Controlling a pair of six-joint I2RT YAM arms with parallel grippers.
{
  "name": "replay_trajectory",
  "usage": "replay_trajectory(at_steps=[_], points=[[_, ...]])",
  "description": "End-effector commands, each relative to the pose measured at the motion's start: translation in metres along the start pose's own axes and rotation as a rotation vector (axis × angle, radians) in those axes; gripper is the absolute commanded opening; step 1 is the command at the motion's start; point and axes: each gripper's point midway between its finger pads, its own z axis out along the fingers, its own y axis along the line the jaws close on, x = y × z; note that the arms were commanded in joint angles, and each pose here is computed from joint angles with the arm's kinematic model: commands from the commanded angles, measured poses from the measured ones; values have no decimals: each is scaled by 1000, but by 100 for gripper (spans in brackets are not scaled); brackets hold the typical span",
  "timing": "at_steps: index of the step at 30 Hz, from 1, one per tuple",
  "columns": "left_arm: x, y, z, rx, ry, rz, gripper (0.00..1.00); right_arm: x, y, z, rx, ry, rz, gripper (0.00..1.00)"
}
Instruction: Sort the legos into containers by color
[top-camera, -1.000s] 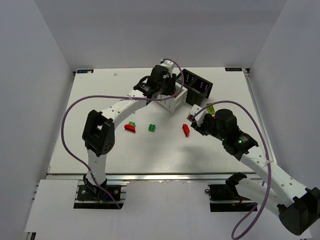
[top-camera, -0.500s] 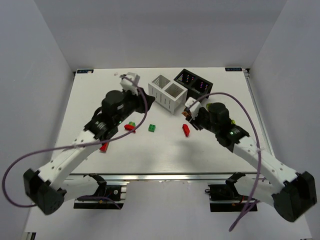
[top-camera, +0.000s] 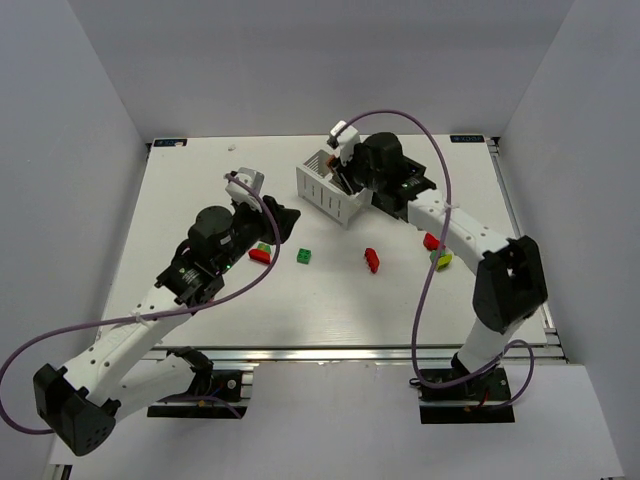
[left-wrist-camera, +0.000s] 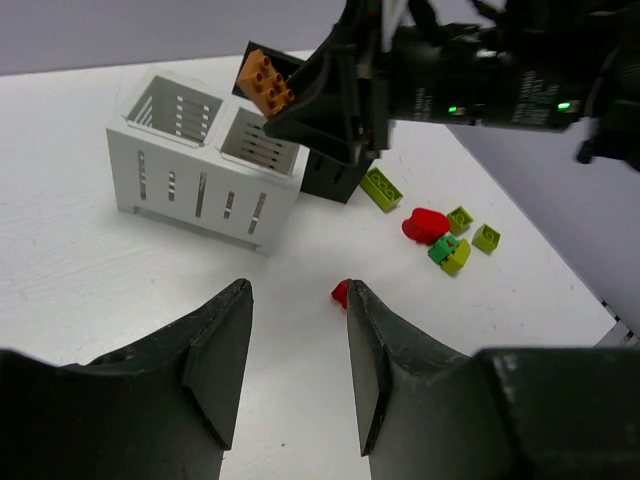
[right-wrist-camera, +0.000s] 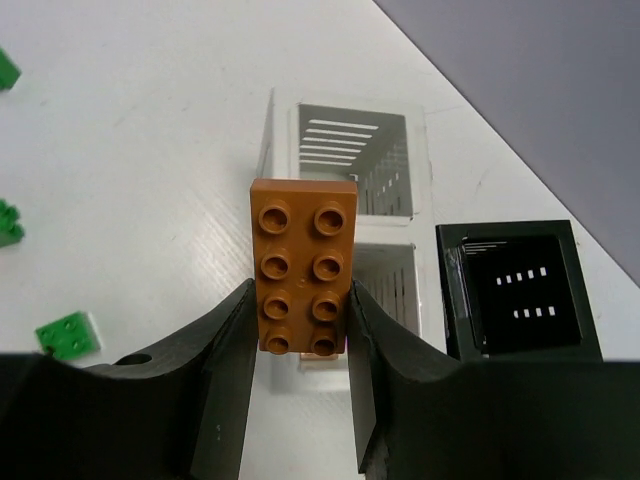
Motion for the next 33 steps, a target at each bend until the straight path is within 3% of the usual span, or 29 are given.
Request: replay_trajectory(at_steps=[1,12,24,27,33], points=[[-21,1,-7,-18,-69,-5,53,-15,-25,17,55,-43,77,0],[-22,3,-8,-28,-77,4,54,23,-54,28,8,-49,307,0],[-23,2,-9,-20,-81,9,54,39,-45,42,-40,-32,316,4],[-23,2,-9,-20,-79,7,54,42,-44,44,-42,-21,320,9],[-23,1,-9,-16,-79,10,54,44,-43,46,-49,-12,321,37]])
